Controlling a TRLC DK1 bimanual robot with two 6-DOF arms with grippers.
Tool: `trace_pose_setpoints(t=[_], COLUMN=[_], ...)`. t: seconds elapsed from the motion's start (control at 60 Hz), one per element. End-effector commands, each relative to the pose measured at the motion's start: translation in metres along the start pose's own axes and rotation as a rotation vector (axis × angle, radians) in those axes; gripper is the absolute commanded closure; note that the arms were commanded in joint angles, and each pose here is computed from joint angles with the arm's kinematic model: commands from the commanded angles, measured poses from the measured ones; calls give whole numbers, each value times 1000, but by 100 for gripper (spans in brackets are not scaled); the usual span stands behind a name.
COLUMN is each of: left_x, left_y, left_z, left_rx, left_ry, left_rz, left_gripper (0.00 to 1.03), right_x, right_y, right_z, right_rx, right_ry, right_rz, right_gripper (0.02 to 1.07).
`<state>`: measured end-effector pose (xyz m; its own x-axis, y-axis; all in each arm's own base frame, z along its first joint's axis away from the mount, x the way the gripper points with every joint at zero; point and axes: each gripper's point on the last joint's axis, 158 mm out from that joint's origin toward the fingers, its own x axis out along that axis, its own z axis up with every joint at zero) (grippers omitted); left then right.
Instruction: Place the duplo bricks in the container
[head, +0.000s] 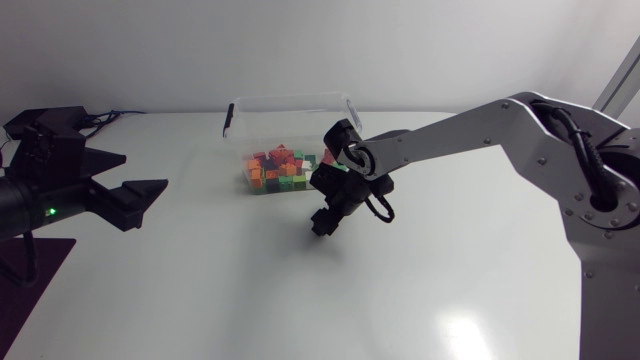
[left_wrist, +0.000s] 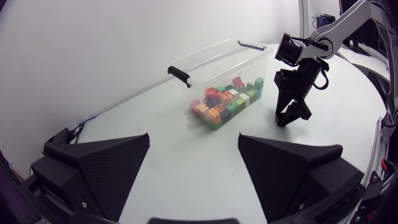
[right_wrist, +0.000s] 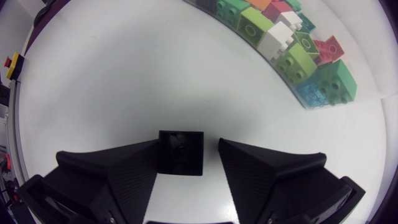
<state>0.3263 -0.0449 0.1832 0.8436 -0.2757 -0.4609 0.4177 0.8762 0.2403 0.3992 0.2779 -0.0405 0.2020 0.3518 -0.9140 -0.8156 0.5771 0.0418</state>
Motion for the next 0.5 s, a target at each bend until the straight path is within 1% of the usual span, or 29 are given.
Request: trace_pose_setpoints(t=[0.0, 0.017, 0.033, 0.167, 0.283, 0.317, 0.367, 0.483], left_x=[-1, -1, -2, -6, -12, -13, -15, -17], left_y=[-4, -4, -4, -7, -9, -10, -12, -17], left_z=[-11, -11, -11, -12, -14, -14, -16, -18], left_rx=[3, 0, 0, 4, 9, 11, 5, 3], left_ry=[6, 6, 2, -8, -24, -29, -29, -34], left_rz=[-3, -2, 0, 3, 10, 13, 12, 3], left_gripper=[5, 5, 5, 5, 5, 5, 5, 5], right_x=[4, 3, 0, -32, -78, -85, -110, -146], right_y=[6, 6, 6, 5, 1, 1, 0, -2], right_z=[-1, 0, 1, 15, 42, 47, 65, 95], right_rx=[-19, -19, -19, -14, -4, -4, 3, 19], right_ry=[21, 19, 12, -32, -118, -132, -188, -280], right_rz=[16, 15, 14, -7, -41, -46, -65, -90], right_gripper=[77, 80, 81, 81, 81, 81, 81, 81])
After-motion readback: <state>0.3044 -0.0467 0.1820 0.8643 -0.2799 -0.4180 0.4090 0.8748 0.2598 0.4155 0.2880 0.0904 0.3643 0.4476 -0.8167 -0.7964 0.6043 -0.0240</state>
